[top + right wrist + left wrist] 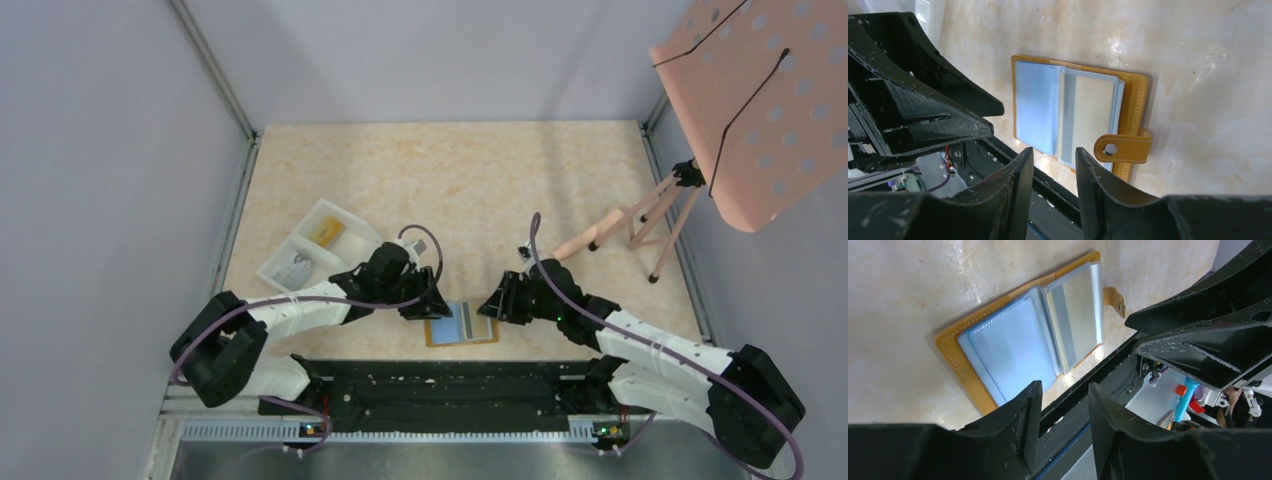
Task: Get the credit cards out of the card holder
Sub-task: Remove the credit card from the card holder.
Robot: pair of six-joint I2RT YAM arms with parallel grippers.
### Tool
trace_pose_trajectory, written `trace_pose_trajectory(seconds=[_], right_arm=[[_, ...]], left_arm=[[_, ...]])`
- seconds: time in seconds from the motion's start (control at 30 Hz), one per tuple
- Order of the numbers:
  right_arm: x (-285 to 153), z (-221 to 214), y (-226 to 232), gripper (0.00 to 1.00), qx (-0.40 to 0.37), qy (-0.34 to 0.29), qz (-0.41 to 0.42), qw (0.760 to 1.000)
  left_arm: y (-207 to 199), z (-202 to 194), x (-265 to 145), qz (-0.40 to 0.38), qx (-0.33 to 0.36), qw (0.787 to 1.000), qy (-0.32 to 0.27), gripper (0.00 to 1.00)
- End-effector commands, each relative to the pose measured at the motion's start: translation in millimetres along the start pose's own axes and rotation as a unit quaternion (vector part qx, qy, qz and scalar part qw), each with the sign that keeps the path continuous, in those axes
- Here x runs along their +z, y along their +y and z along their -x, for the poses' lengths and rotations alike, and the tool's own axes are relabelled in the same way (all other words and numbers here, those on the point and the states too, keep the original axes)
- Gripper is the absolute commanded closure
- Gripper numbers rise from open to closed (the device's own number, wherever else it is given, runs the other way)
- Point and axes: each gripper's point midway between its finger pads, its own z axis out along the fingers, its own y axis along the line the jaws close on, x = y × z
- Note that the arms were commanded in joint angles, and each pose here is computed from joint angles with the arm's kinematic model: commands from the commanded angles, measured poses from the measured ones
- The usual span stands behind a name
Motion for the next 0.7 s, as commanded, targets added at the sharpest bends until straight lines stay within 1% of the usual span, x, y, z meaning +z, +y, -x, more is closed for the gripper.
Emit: trace_pose_trajectory(seconds=[0.0, 0.17, 0.4, 0.67], right_arm=[[5, 22, 14, 0.64, -0.026, -0.037, 0.011, 0.999], [14, 18, 15, 0.68, -0.027, -0.028, 0.024, 0.999], [22, 3, -18, 0.7, -0.023, -0.012, -0.029, 0.999], [25, -14, -41, 0.7, -0.022, 0.01, -0.057, 0.998]], left_arm=[[-12, 16, 15, -0.028, -0.005, 0.999, -0.04, 0.56], [-2, 13, 26, -0.02, -0.018, 0.999, -0.038, 0.58], [6, 4, 38, -0.011, -0.026, 0.999, -0.024, 0.59], [9, 1, 42, -0.003, -0.025, 0.999, -0.021, 0.61]])
